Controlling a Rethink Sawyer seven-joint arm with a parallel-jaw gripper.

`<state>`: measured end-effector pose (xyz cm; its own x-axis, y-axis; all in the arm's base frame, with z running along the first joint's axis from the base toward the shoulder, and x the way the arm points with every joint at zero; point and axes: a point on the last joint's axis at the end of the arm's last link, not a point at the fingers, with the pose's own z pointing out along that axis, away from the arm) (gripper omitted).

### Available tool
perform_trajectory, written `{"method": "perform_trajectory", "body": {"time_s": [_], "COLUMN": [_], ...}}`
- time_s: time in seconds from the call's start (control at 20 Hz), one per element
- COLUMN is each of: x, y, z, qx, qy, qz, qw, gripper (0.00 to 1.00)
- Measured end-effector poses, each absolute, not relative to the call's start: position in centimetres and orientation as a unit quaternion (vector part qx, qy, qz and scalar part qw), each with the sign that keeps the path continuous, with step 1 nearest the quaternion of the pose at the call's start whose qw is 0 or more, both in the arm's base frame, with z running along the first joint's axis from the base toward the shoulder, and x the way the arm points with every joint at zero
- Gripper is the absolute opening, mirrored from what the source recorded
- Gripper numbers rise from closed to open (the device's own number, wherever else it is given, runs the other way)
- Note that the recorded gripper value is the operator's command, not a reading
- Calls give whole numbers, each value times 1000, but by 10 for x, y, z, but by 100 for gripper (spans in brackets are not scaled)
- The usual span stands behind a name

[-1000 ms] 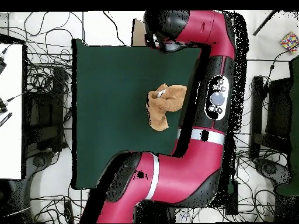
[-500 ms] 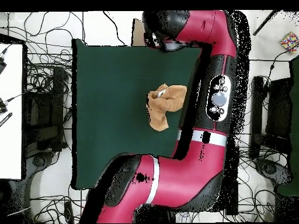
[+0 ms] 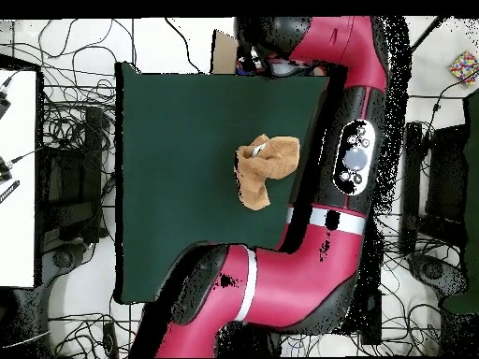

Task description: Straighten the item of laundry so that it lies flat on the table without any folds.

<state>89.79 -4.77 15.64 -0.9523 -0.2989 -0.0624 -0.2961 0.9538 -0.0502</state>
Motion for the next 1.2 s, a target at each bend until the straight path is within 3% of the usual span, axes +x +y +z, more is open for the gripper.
{"method": "perform_trajectory", "body": {"time_s": [1.2], "x": [897], "y": [-85], "z": [151], "qx": [-162], "qy": [986], "qz": [-23], "qw": [29], "gripper": [100]}}
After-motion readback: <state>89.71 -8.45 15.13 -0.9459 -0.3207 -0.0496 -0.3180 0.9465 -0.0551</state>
